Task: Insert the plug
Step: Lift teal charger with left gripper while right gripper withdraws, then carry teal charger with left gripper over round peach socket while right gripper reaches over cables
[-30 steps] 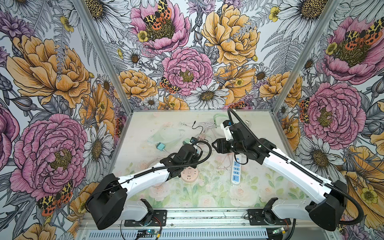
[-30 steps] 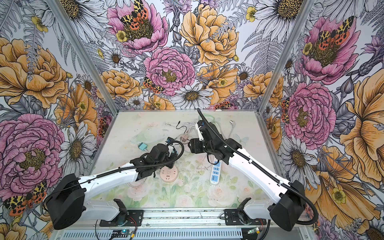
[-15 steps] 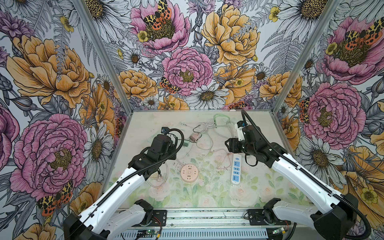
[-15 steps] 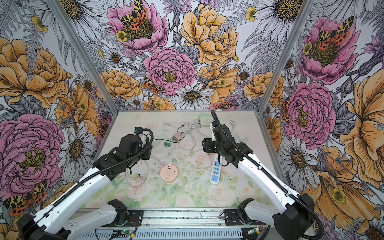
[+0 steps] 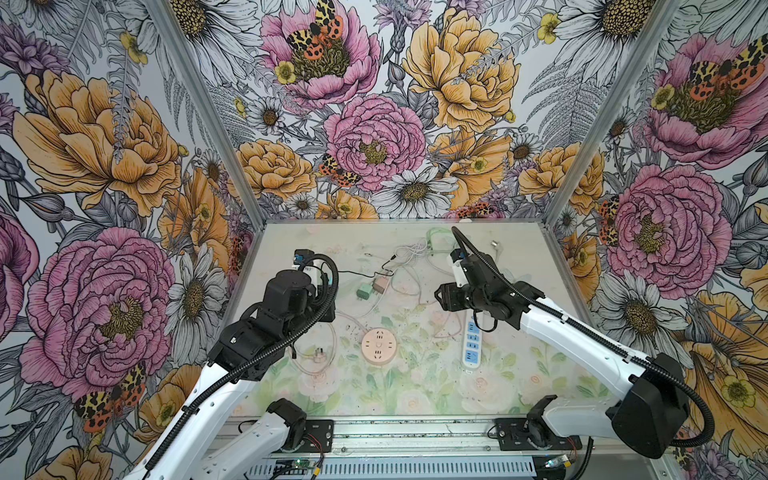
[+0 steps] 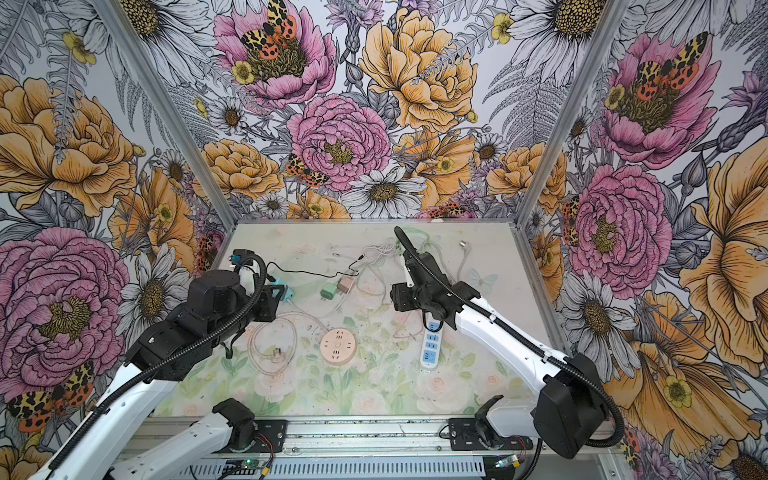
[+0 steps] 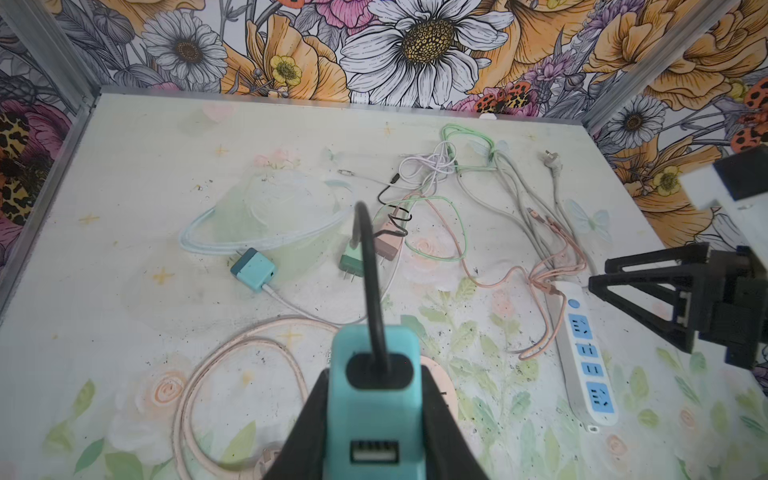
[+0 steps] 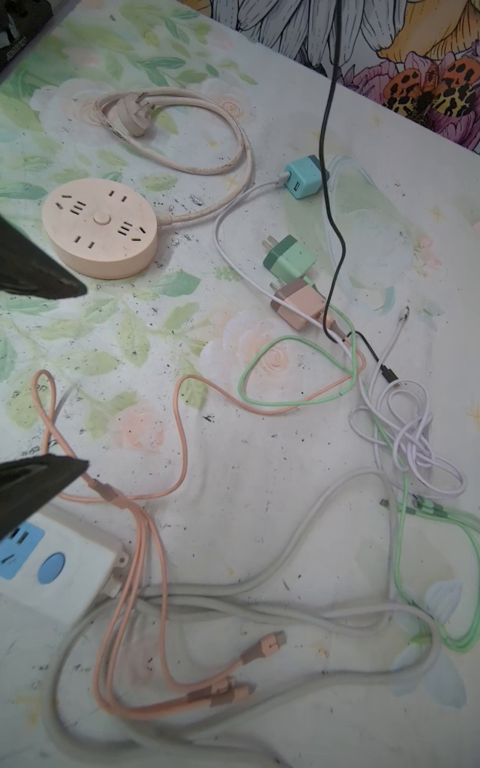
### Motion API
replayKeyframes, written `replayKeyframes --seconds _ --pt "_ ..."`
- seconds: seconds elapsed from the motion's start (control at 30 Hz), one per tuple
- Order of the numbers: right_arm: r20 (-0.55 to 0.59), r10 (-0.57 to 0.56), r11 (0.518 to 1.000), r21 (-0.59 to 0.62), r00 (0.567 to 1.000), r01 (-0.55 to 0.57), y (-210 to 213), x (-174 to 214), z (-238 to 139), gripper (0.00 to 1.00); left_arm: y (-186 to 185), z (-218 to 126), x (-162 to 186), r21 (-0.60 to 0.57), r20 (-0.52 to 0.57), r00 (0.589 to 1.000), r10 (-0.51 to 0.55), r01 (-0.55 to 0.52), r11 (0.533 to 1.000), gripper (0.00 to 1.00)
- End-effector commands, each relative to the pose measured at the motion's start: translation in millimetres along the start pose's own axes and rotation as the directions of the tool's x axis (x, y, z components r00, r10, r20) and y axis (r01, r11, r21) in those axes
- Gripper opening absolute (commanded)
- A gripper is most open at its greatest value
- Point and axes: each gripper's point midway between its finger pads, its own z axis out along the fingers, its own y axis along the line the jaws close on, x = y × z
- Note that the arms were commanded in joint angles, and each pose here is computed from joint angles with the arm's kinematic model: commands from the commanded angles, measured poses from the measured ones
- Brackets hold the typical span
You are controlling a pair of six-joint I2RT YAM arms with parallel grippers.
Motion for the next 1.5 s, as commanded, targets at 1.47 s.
replayKeyframes --seconds 1.47 --pt "0.246 -0.433 0.901 0.091 0.867 0.424 86.0 -80.7 205.4 0.35 -34.2 -33.6 -11.7 0.229 0.003 0.998 -0.062 0.060 0.972 0.06"
